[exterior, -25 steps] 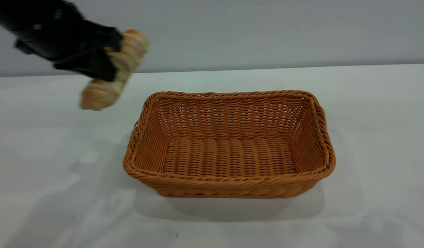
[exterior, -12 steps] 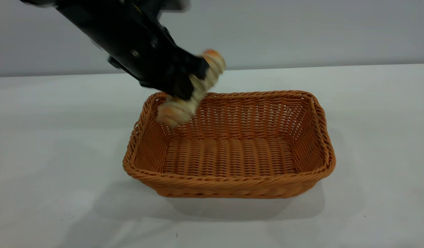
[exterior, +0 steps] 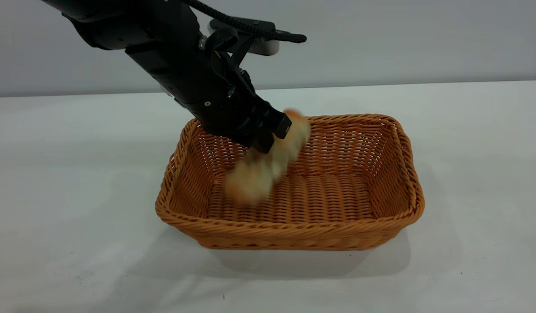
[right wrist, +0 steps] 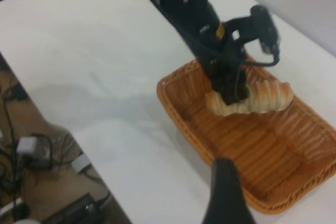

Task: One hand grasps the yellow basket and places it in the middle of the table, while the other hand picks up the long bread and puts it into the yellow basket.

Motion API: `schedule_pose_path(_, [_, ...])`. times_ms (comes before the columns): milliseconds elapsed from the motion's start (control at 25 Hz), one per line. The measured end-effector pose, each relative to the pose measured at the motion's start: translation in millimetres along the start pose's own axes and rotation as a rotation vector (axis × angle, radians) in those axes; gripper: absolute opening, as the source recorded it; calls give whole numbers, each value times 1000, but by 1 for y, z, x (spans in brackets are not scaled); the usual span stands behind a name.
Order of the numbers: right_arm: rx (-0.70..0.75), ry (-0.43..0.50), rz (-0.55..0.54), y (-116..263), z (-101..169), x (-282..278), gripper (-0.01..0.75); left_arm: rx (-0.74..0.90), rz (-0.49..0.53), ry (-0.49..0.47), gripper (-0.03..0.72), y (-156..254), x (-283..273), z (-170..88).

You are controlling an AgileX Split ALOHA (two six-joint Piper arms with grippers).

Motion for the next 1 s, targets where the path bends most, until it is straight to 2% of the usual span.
schedule_pose_path(160, [14,17,24,4,-3,0,558,19,-2,3,520,-2,-4,-1])
schedule_pose_path(280, [29,49,52,10,-9,0,558,41,7,18,575,-5,-17,-3])
schedule_pose_path(400, [52,96,83,16,-17,-2,558,96,15,29,582,-11,-42,-1])
schedule_pose_path(600, [84,197,95,23,-26,-17,558,92,-38,25,580,-32,-109,15])
schedule_pose_path(800, [97,284,95,35,-25,-44,558,61,-117,-2,579,-43,-186,35])
schedule_pose_path(1000, [125,337,87,49,-16,-69,558,63,-144,-3,579,-34,-255,33])
Point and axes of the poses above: a point on each arm's last joint axis where the gripper is mounted, x pointing out along that axis toward the gripper, z along the wrist's bending axis when the last joint is at zero, y = z × x, the point moved 9 cm from there along x, pointing out along that axis toward the gripper
